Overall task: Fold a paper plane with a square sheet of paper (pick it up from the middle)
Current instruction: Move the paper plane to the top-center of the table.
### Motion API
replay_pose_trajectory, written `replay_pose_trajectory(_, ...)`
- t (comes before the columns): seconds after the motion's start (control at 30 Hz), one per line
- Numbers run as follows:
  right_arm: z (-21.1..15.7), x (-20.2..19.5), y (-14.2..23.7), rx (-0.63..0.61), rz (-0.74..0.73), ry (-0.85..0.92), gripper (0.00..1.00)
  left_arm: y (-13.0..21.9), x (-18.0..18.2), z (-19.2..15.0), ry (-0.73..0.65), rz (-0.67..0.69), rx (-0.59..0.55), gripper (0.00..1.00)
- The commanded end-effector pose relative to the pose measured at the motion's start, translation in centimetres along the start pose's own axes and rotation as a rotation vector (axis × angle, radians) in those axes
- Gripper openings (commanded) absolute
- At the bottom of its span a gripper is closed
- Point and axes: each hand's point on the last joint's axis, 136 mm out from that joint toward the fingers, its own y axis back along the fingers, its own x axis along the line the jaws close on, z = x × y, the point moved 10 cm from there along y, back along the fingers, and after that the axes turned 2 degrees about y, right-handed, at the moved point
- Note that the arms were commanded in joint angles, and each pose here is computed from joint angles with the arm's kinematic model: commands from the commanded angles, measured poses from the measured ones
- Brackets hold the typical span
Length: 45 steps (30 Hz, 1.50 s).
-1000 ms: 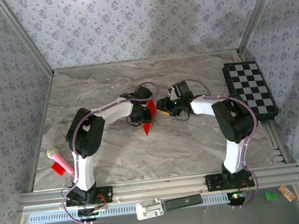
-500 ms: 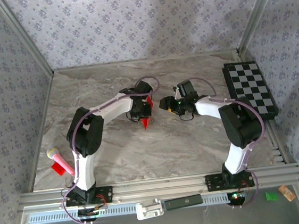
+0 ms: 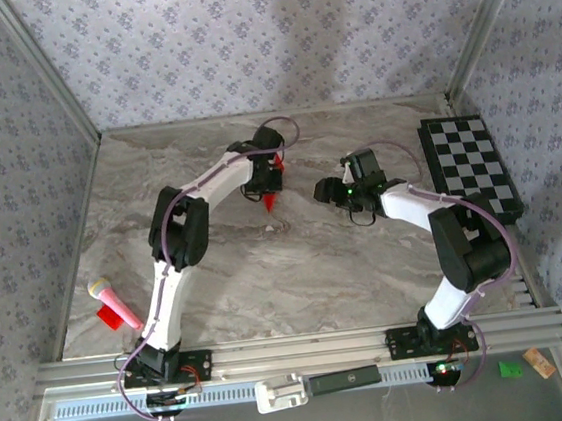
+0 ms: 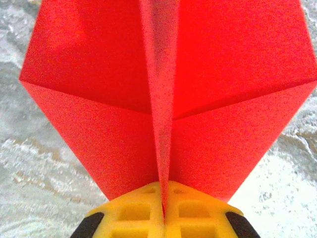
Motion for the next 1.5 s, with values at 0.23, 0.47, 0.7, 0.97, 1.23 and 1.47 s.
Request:
replay_pose_trajectory(0.23, -0.3, -0.8, -0.4, 0.042, 0.008, -0.013, 0.65, -0.7, -0.2, 0.6, 0.008, 0.065, 0.017, 0.14)
replay_pose_trajectory(0.47, -0.4, -1.0, -0.7, 0.051, 0.019, -0.022, 0.64, -1.3, -0.1, 0.5, 0.020, 0.074, 0.028, 0.15)
replay_pose_trajectory(0.7, -0.3, -1.1, -0.8, 0.051, 0.014, -0.023, 0.65, -2.1, -0.1, 0.2, 0.035, 0.081, 0.049, 0.17)
replay_pose_trajectory(0.97, -0.2, -1.0, -0.5, 0.037, 0.002, -0.014, 0.70, -3.5, 0.2, -0.6, 0.060, 0.106, 0.095, 0.28)
replay_pose_trajectory(1.23, -0.1, -0.9, 0.3, 0.006, -0.021, 0.025, 0.83, -4.2, 0.3, -0.9, 0.073, 0.114, 0.111, 0.38)
replay_pose_trajectory(1.47, -0.2, -1.1, 0.5, 0.003, -0.042, 0.039, 0.92, -4.8, 0.4, -1.1, 0.088, 0.116, 0.125, 0.42)
